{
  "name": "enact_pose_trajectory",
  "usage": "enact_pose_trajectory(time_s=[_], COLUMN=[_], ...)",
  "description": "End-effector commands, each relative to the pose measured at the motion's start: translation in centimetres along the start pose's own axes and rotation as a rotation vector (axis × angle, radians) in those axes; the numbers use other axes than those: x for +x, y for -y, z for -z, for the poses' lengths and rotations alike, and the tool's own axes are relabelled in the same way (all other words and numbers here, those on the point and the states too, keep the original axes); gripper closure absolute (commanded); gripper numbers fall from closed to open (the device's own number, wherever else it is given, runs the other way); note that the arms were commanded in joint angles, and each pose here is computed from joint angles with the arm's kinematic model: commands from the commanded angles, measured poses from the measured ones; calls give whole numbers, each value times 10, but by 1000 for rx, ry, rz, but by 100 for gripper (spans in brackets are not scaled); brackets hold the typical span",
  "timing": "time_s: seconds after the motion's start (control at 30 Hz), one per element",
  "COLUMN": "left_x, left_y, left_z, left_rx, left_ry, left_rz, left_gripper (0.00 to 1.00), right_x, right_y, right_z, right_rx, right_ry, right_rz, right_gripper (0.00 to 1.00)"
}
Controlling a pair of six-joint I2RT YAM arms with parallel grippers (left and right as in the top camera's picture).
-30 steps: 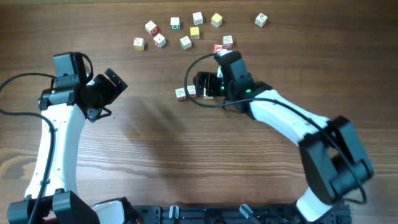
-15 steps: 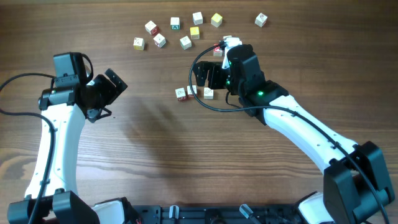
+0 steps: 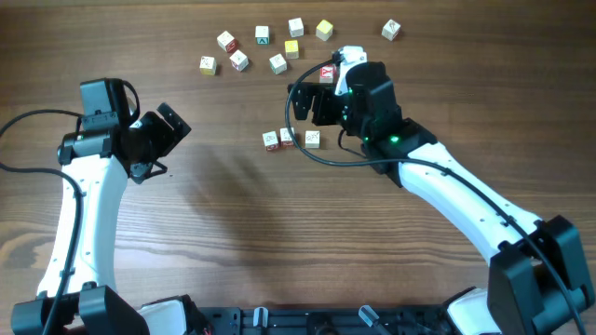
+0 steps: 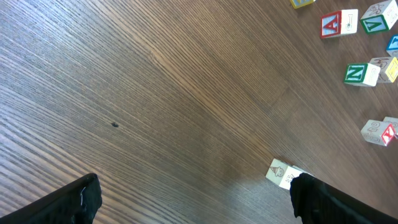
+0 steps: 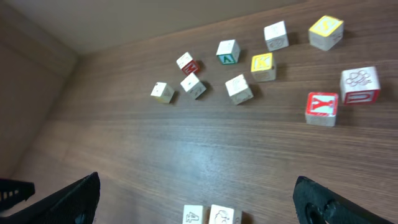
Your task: Form a horizontal line
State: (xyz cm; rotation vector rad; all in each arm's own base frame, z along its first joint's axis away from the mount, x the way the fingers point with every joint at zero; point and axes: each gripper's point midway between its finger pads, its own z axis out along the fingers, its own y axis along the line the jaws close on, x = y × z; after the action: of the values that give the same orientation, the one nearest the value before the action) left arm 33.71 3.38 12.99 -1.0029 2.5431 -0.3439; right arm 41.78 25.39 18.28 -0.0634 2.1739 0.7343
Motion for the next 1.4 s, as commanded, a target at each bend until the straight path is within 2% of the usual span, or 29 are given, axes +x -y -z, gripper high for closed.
enact_pose_trajectory(time_s=[0.0,0.47,0.7,1.13,1.37], left_x=[-3,-3,-3,-3,-3], left_y=[3,3,3,3,3], left_z=[0,0,0,0,0], left_rx=[11,11,11,11,11], left_ry=[-2,-2,-2,-2,-2], left_rz=[-6,-6,-6,-6,-6], left_gripper=[0,0,0,0,0], right_x=[-33,-94,-113,-88,-78], right_y=[-1,5,12,50,62], right_z=[12,21,6,-61,-74], right_rx=[-1,-87,-85,18,46], right_ry=[80,206,203,34,15], right_rz=[-13,-72,-75,-58,-65], right_gripper=[0,0,0,0,0])
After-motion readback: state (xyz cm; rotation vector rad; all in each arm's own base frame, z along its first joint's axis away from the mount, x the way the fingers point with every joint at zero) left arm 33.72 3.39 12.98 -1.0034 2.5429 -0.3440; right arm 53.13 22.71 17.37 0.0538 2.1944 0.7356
